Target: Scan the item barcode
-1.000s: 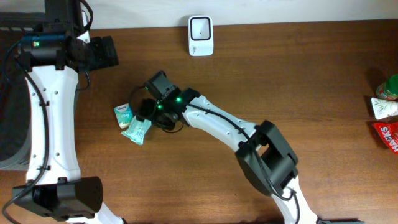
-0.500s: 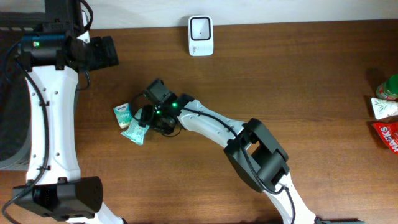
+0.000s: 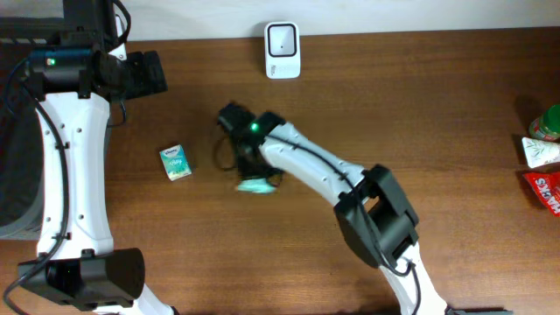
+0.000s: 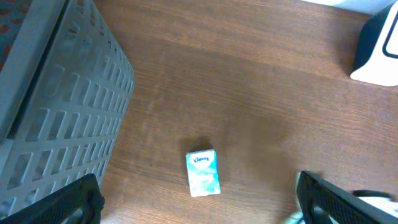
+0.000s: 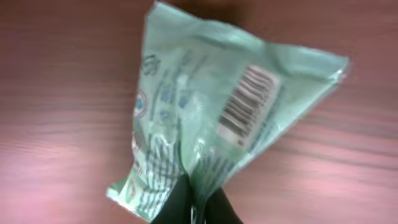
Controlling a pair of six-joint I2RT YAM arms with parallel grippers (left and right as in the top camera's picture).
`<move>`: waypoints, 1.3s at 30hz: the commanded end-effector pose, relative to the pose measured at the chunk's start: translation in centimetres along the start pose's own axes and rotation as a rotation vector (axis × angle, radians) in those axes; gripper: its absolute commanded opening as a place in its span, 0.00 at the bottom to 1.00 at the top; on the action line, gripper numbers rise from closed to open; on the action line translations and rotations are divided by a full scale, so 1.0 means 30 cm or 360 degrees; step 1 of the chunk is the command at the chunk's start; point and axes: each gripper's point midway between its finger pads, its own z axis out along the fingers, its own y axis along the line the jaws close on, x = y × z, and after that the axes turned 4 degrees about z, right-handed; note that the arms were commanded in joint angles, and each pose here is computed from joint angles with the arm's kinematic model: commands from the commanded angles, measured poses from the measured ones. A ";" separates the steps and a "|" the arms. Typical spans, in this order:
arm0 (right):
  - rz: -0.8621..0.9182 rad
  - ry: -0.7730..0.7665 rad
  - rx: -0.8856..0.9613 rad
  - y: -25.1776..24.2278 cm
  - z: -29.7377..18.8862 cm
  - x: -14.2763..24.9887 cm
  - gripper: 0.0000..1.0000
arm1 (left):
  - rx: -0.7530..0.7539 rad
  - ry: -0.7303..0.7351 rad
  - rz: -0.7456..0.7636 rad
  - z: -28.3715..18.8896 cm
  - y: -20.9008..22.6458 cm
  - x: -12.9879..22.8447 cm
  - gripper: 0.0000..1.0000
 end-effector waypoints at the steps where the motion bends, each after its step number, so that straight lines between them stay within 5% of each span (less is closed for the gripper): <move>1: -0.0142 -0.0234 0.0556 -0.258 -0.101 -0.113 0.04 | -0.0005 -0.0024 -0.0017 -0.016 -0.001 -0.011 0.99; 8: -0.0216 -0.0138 0.1180 -0.577 -0.118 -0.085 0.04 | -0.0005 -0.0024 -0.0017 -0.016 -0.001 -0.011 0.99; 13: 0.0024 0.0094 0.0961 -0.610 -0.035 -0.019 0.08 | -0.0005 -0.0024 -0.0017 -0.016 -0.001 -0.011 0.99; 17: 0.0217 0.0069 0.0605 -0.569 -0.126 -0.106 0.38 | -0.0005 -0.0024 -0.0017 -0.016 -0.001 -0.011 0.99; 19: 0.0193 0.0144 0.0240 -0.521 -0.178 -0.140 0.65 | -0.0005 -0.0024 -0.0017 -0.016 -0.001 -0.011 0.99; 25: -0.0025 0.0445 -0.0767 -0.406 -0.241 -0.100 0.69 | -0.0005 -0.0024 -0.0017 -0.016 -0.001 -0.011 0.99; 37: 0.0109 0.0548 -0.0935 -0.414 0.065 0.043 0.69 | -0.0005 -0.0024 -0.0017 -0.016 -0.001 -0.011 0.99; 38: 0.0102 0.0528 -0.0938 -0.413 0.073 0.037 0.62 | -0.0005 -0.0024 -0.0017 -0.016 -0.001 -0.011 0.99; 39: 0.0091 0.0500 -0.0942 -0.410 0.076 0.025 0.45 | -0.0005 -0.0024 -0.0017 -0.016 -0.001 -0.011 0.99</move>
